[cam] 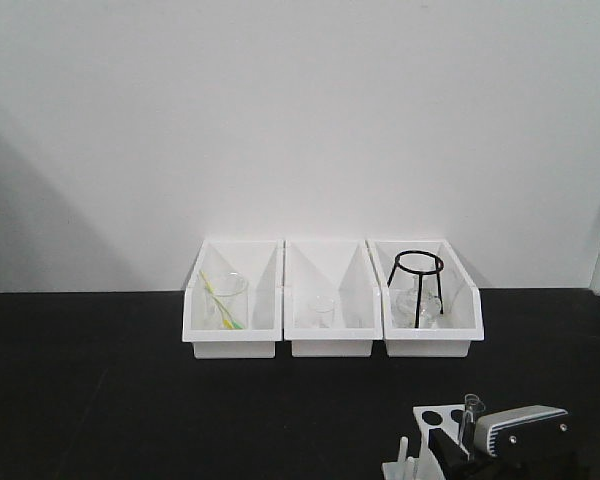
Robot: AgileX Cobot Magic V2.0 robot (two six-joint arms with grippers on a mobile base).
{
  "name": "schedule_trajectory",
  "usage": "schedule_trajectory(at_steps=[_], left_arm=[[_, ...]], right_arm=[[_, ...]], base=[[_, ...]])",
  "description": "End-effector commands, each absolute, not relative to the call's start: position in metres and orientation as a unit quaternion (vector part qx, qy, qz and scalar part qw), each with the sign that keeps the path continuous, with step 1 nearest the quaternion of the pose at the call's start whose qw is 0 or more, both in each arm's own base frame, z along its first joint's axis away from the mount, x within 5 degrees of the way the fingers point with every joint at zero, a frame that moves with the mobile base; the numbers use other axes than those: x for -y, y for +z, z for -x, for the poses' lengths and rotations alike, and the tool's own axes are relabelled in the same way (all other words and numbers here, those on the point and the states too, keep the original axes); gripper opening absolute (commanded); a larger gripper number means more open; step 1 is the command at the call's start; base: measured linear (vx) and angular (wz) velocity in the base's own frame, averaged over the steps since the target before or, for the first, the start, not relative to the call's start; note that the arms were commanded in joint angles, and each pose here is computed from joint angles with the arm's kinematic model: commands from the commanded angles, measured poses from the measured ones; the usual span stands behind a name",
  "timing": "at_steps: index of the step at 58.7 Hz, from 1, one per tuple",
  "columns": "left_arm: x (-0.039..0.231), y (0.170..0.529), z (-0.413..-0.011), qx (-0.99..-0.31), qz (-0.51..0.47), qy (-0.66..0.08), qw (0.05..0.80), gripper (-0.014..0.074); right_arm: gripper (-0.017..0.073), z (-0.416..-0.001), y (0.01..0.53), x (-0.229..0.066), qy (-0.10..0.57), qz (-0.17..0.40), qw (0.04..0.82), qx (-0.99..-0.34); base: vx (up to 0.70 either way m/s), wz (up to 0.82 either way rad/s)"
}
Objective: Flip and reinsert test tube from rack
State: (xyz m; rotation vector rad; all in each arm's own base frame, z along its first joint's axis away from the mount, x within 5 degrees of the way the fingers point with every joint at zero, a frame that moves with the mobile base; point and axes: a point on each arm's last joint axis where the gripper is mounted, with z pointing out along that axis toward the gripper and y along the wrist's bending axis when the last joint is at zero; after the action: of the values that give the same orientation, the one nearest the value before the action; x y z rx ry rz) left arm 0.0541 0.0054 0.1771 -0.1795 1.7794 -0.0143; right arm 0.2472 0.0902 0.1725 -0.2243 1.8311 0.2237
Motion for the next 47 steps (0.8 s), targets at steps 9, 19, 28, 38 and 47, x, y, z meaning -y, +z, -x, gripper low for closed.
schedule_trajectory(at_steps=[9,19,28,38,47], left_arm=[[-0.005,0.186,-0.055,-0.744,0.072,-0.012,0.664,-0.0006],[-0.005,0.186,-0.055,-0.744,0.072,-0.012,0.664,-0.0006],[-0.005,0.186,-0.055,-0.744,0.072,-0.012,0.664,-0.0006],[-0.005,0.186,-0.055,-0.744,0.072,-0.012,0.664,-0.0006],[-0.005,0.186,-0.055,-0.744,0.072,-0.012,0.664,-0.0006]], right_arm=[[0.0278,-0.251,0.19,-0.093,0.107,0.098,0.642,-0.753],[0.0451,-0.251,0.192,-0.092,0.107,0.097,0.646,-0.75],[0.0517,-0.247,0.205,-0.091,0.11,0.096,0.659,-0.738],[0.0519,-0.23,0.243,-0.085,0.124,0.089,0.691,-0.707],[0.0519,-0.209,0.286,-0.079,0.133,0.099,0.68,-0.714]], base=[[0.0,0.0],[0.0,0.0],[0.0,0.0],[0.0,0.0],[0.0,0.0]])
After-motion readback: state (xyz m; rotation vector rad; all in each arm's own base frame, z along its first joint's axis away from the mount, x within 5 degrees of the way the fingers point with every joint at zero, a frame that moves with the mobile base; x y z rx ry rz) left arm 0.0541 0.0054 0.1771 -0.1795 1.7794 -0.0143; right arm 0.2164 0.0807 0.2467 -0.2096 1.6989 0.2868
